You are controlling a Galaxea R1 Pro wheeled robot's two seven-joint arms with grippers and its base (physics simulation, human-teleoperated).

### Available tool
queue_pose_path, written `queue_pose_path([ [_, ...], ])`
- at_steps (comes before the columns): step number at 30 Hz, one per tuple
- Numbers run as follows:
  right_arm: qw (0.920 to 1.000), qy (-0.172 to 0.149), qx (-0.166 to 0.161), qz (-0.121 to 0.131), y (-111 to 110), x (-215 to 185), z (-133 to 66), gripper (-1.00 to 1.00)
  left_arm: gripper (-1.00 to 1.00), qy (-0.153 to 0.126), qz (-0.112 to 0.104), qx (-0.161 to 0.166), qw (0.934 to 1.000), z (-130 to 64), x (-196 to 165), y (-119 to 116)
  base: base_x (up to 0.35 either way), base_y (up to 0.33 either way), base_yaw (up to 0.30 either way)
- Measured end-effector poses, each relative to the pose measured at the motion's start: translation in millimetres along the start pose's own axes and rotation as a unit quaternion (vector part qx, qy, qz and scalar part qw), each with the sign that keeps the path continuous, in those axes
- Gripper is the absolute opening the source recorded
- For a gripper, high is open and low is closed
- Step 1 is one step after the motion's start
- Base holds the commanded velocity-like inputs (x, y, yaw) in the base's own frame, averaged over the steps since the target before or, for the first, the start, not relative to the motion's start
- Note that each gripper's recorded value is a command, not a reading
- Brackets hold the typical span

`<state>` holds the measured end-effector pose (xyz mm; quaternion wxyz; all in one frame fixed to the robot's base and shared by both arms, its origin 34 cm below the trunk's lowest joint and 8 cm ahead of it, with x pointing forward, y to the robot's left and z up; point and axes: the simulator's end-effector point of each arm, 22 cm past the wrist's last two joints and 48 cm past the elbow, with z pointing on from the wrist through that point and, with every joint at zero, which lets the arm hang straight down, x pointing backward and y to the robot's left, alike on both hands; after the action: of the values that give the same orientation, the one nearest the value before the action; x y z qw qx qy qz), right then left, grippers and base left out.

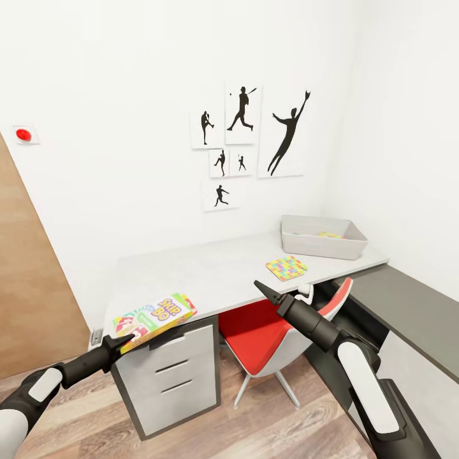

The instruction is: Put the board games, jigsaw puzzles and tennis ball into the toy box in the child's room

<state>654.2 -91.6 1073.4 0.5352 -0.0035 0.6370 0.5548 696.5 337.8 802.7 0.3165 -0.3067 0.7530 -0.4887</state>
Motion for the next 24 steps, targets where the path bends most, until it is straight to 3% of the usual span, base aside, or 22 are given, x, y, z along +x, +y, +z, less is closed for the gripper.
queue_pose_path([
  [9,1.0,0.0,0.0,0.0,0.2,0.0,-0.1,1.0,-1.0,-0.002,-0.011,0.012,0.9999,0.3,-1.1,-5.8,0.0,0.0,0.0],
  [24,1.0,0.0,0.0,0.0,0.2,0.1,-0.1,1.0,-1.0,-0.003,-0.011,0.012,0.9999,0.2,-1.5,-5.7,0.0,0.0,0.0],
])
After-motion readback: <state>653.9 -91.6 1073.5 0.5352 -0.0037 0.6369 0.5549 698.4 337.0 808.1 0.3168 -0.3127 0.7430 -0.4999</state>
